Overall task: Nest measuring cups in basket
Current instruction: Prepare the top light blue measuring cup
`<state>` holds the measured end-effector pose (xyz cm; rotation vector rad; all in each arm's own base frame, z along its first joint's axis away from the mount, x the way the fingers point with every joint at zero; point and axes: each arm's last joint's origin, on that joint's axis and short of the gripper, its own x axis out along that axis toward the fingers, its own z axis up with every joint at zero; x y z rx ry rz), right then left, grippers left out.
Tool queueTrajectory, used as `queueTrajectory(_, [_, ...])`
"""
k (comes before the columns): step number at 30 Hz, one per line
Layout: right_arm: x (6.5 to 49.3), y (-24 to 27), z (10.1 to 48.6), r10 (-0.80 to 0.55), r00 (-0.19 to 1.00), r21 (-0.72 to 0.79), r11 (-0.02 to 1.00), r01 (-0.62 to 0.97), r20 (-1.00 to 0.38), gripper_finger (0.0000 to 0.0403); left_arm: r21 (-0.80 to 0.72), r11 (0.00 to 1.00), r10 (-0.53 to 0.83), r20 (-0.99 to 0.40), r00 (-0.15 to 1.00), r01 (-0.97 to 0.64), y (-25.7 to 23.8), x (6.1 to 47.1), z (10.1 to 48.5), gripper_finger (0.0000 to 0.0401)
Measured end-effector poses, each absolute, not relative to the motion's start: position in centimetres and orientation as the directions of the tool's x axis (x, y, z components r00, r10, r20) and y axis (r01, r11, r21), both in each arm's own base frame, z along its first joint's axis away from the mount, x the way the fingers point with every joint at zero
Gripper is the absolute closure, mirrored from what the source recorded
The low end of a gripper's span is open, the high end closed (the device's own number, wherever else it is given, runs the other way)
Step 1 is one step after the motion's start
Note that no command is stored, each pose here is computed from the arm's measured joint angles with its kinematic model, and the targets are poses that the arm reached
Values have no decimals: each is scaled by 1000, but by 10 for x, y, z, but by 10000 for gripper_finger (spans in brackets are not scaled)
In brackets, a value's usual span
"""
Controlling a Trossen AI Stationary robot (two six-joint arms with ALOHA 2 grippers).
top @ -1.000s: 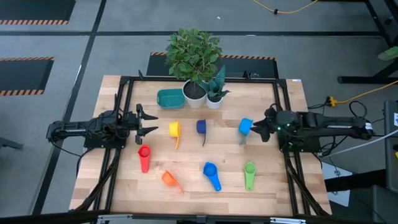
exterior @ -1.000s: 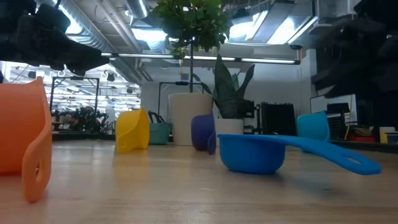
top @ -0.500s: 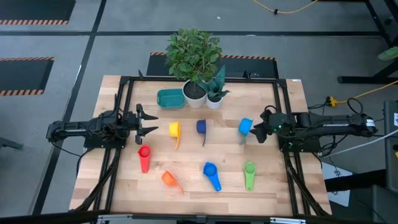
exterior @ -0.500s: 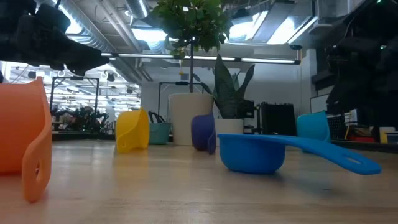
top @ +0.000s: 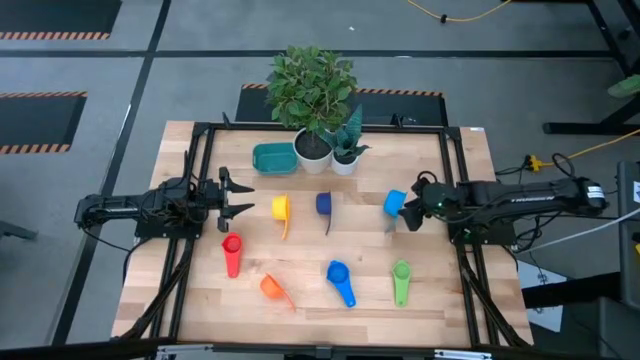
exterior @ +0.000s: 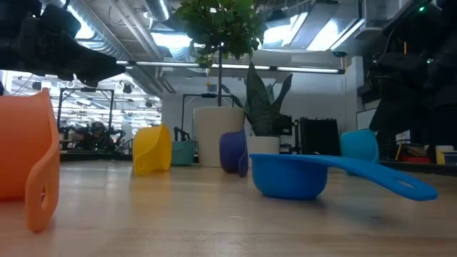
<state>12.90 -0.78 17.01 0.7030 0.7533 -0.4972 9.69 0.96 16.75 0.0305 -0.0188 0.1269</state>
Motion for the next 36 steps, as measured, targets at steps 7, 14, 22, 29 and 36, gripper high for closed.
queueTrajectory(7, [138,-8,166,-159,627,384,669,636,-762,194,30,992,126,20,992,-127,10,97,167,203])
queueTrajectory(14, [146,-10,160,-203,606,347,664,663,-769,194,29,992,126,21,992,-127,10,97,167,203])
queueTrajectory(22, [149,-11,159,-233,606,323,673,665,-760,222,30,992,126,20,992,-126,10,97,167,203])
queueTrajectory(29, [153,-11,163,-237,651,327,712,622,-721,303,29,991,126,20,992,-127,10,97,167,203])
queueTrajectory(36, [154,-11,164,-237,662,333,715,615,-711,374,29,992,126,20,992,-126,10,97,167,203])
